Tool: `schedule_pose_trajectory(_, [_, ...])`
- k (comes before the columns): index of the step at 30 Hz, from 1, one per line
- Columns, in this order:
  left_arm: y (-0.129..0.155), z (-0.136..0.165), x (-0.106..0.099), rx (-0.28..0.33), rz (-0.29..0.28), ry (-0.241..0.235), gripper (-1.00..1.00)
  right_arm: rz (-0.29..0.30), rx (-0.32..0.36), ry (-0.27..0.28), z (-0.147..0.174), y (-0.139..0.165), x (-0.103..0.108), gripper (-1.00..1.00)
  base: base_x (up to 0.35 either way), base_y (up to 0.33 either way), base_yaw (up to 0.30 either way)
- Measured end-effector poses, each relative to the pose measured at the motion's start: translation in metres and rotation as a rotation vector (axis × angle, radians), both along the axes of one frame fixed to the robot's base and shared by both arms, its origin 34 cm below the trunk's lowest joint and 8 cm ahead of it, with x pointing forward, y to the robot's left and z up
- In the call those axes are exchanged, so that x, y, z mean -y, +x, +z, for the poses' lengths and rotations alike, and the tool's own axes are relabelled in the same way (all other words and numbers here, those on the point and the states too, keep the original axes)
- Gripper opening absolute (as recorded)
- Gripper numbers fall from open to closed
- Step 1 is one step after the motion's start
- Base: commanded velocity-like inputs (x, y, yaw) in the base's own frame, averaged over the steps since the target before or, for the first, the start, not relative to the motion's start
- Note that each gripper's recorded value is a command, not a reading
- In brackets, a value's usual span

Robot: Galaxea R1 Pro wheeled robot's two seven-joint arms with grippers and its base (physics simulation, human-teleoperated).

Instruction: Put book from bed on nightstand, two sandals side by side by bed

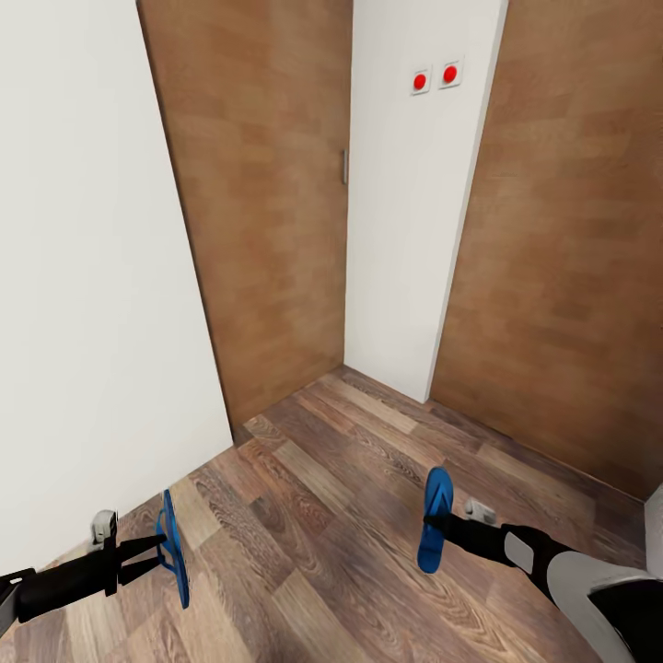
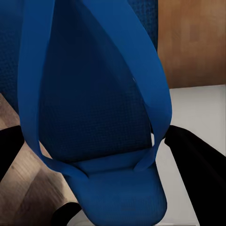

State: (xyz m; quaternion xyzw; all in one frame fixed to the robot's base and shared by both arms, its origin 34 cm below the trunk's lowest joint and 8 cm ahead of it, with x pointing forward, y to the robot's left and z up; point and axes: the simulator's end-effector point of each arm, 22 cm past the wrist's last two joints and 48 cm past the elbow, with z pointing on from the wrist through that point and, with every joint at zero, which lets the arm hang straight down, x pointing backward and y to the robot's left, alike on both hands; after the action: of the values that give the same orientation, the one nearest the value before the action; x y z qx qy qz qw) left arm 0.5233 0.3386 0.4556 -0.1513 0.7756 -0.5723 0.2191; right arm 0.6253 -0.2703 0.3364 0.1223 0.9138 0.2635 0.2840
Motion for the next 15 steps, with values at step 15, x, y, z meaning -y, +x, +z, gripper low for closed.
schedule_pose_trajectory(15, [-0.0003,-0.0005,0.0007,-0.001,-0.001,0.001,-1.0,0.001,0.012,-0.005,0.0012,0.0019,-0.0004,-1.0,-0.155,0.061,0.159])
